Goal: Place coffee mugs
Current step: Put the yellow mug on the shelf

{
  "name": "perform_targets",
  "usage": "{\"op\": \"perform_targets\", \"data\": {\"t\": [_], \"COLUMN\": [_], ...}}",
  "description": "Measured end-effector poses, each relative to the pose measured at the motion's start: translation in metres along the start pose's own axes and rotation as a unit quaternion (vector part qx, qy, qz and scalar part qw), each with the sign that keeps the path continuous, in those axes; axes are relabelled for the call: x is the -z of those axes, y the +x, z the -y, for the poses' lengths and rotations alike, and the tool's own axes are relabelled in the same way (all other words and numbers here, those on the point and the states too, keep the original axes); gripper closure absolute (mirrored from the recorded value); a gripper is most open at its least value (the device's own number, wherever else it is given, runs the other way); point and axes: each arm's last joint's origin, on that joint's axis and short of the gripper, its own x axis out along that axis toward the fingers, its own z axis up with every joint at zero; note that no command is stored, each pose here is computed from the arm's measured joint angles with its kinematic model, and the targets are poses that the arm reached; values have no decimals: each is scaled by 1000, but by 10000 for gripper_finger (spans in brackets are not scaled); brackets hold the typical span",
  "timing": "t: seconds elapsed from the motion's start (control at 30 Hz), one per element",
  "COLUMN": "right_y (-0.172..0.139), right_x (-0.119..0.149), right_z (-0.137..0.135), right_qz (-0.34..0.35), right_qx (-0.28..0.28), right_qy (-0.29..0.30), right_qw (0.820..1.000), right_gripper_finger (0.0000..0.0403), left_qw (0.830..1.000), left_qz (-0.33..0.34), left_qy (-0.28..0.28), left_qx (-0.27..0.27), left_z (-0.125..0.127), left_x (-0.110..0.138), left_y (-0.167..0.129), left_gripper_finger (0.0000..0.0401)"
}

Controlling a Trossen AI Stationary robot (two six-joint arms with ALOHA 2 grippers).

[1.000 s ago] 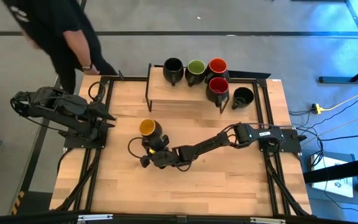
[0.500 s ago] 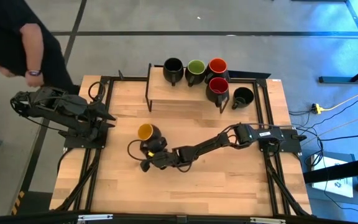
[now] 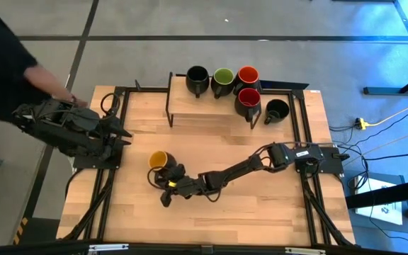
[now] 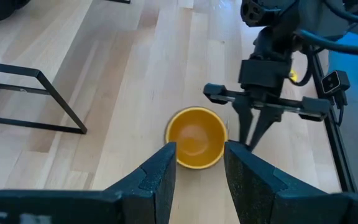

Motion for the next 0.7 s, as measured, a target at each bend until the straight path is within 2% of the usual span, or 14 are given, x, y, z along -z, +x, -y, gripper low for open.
{"op": "perform_targets", "data": {"t": [0.23,0.37,0.7], "right_y": [-1,0,-2], "right_x": [1,1,5], "right_z": [-1,0,4], "right_qz": [-2,-5,-27], "right_qx": [1,7,38], "right_qy": [-1,19,-2], "right_qw": [1000,1000,999], "right_gripper_finger": [384,363,288], "left_qw": [1000,1000,1000], "left_qz": [0,0,-1], "left_qy": [0,-2,-11], "left_qx": [0,0,4], "left_z": [0,0,0], "left_x": [0,0,0], "left_y": [0,0,0], "left_gripper_finger": [273,273,273]}}
